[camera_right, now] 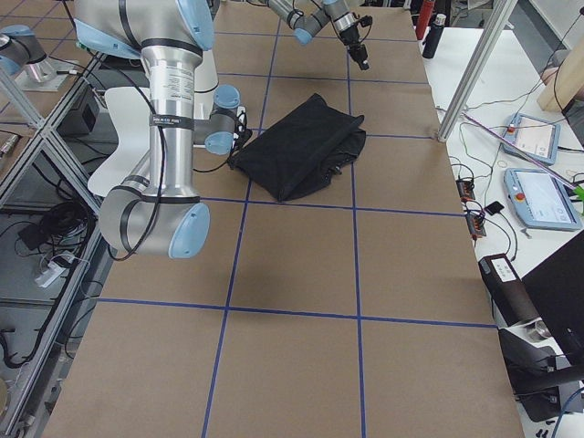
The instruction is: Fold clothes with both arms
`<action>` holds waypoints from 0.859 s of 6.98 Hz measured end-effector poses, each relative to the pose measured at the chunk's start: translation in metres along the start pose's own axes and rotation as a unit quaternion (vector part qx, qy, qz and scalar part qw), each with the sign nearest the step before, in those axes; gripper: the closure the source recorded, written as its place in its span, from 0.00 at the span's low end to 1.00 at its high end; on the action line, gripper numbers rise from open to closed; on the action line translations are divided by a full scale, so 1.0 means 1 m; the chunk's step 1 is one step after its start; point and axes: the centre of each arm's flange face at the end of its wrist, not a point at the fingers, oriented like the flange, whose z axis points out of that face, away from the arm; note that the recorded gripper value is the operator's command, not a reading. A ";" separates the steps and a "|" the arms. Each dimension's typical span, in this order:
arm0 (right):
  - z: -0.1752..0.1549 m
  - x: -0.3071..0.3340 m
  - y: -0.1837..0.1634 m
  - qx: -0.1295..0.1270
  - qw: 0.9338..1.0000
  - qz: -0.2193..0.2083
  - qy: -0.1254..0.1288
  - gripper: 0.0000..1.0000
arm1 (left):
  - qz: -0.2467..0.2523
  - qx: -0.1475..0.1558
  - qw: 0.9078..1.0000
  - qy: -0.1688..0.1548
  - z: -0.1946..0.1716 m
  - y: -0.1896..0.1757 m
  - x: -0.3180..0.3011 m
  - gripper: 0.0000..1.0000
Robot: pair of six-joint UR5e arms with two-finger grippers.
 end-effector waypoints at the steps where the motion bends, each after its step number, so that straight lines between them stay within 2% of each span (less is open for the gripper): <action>1: -0.019 -0.015 -0.027 0.024 0.999 0.016 -0.026 0.00 | -0.003 -0.011 1.000 -0.003 -0.001 0.016 -0.007 0.44; 2: -0.041 -0.035 -0.058 0.054 0.996 0.032 -0.058 0.00 | -0.002 -0.023 1.000 -0.010 -0.007 0.038 -0.024 0.38; 4: -0.080 -0.080 -0.123 0.118 0.985 0.047 -0.116 0.00 | -0.017 -0.036 0.999 -0.024 -0.014 0.078 -0.051 0.36; 6: -0.104 -0.098 -0.174 0.171 0.976 0.028 -0.133 0.00 | -0.013 -0.036 0.997 -0.061 -0.007 0.129 -0.064 0.35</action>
